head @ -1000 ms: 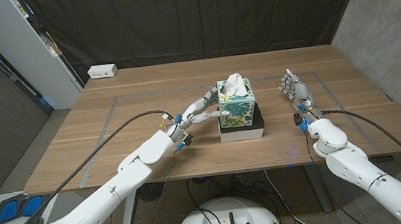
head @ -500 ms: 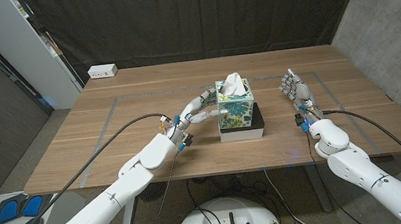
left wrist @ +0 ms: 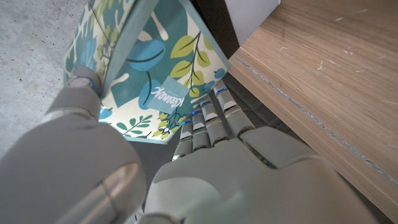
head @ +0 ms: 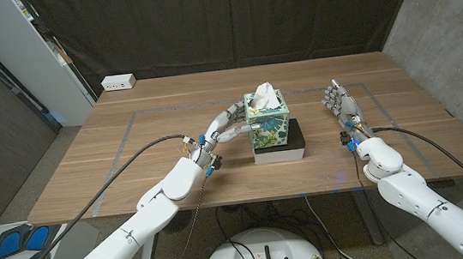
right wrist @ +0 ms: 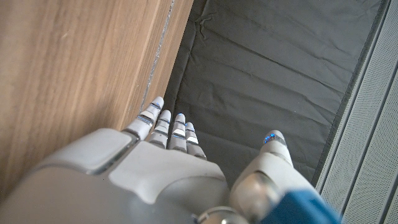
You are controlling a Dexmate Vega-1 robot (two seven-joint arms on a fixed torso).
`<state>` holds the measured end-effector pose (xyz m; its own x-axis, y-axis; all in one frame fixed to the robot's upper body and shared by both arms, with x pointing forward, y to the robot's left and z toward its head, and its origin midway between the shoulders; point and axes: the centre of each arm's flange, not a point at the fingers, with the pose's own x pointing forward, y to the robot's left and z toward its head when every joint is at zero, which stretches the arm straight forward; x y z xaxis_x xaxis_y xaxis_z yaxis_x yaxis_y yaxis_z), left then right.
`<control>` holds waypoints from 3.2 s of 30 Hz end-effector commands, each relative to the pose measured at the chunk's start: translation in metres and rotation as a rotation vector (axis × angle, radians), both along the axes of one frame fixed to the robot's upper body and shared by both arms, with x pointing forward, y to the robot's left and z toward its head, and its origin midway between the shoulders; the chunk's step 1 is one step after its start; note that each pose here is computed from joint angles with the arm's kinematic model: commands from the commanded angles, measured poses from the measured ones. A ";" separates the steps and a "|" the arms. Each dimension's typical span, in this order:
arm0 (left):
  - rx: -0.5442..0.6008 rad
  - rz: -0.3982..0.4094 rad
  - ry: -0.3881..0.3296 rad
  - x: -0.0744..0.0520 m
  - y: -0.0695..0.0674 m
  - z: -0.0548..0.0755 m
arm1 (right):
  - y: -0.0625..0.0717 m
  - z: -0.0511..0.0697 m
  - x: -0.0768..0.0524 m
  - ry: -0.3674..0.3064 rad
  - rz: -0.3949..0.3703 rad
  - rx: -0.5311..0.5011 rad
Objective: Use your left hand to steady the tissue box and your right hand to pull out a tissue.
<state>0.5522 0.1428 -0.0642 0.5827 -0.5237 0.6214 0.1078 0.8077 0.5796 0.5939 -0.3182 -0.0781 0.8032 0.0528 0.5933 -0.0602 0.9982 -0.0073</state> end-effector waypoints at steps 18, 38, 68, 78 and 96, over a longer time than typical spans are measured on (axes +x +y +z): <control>-0.012 -0.007 -0.058 -0.020 0.005 0.021 | 0.001 0.006 -0.005 -0.018 -0.004 -0.005; -0.011 0.026 -0.086 -0.046 0.010 0.054 | 0.004 0.016 -0.010 -0.026 0.001 -0.022; -0.006 0.015 -0.075 -0.043 0.010 0.058 | 0.007 -0.002 -0.033 -0.021 0.016 -0.009; -0.009 0.017 -0.067 -0.040 0.011 0.056 | 0.001 -0.020 -0.045 -0.011 -0.003 0.007; -0.020 0.009 -0.072 -0.041 0.011 0.056 | 0.005 -0.042 -0.074 -0.051 0.005 0.019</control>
<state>0.5120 0.1544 -0.0080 0.5502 -0.5059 0.6644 0.0521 0.8149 0.5773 0.5360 -0.3144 -0.1055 0.7802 0.0513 0.6234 -0.0674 0.9977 0.0022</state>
